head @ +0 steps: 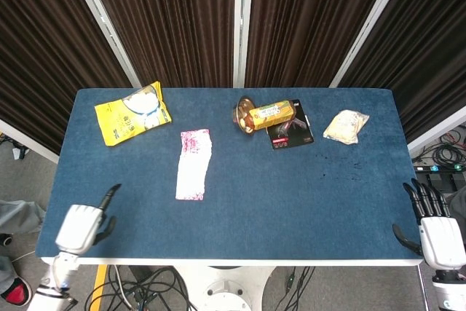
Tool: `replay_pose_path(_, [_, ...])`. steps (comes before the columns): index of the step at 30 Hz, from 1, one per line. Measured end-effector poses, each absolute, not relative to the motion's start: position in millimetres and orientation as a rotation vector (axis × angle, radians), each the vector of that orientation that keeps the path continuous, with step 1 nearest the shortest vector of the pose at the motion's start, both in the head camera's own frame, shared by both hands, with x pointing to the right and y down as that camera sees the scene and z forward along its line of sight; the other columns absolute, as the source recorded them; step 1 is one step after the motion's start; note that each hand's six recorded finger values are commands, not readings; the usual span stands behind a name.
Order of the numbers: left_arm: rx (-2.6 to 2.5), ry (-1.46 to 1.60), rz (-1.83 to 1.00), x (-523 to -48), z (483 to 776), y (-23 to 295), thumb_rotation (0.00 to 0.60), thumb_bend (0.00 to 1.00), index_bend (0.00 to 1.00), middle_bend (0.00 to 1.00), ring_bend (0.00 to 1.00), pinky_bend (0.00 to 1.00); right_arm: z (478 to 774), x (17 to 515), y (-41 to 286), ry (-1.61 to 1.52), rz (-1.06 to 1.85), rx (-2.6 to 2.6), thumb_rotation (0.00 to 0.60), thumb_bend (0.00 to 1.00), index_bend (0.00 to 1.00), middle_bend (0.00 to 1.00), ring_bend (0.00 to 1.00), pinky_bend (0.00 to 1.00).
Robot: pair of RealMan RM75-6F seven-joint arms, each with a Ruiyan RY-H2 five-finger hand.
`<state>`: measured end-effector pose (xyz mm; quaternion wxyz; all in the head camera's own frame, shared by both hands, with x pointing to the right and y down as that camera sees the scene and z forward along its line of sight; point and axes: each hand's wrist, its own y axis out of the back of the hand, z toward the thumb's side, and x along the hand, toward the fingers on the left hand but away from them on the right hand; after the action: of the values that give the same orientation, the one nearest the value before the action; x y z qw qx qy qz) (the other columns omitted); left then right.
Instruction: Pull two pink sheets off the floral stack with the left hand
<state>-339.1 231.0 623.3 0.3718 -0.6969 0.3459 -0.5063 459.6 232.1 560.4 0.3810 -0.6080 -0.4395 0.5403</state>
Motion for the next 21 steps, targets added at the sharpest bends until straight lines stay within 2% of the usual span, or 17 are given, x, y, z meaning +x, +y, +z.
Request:
replay_pose_path(10, [-1.941,0.57,-1.16,-274.5,682.0,221.8,0.6,0.51,0.11,0.98,0.92,0.91,560.0,464.8,230.9,-1.122,1.413,-1.533,0.6,0.2,0.0,0.0,0.0,0.0])
replay_pose_path(16, [-1.977,0.421,-1.197,-258.3,710.4,216.5,0.6,0.51,0.13,0.98,0.92,0.9,564.7,469.0,230.3,-1.121,1.434,-1.53,0.6,0.21,0.0,0.0,0.0,0.0])
replay_pose_path(21, [-1.969,0.374,-1.217,-250.5,722.8,209.1,0.6,0.52,0.13,0.98,0.92,0.9,566.9,468.5,228.3,-1.118,1.436,-1.534,0.6,0.21,0.0,0.0,0.0,0.0])
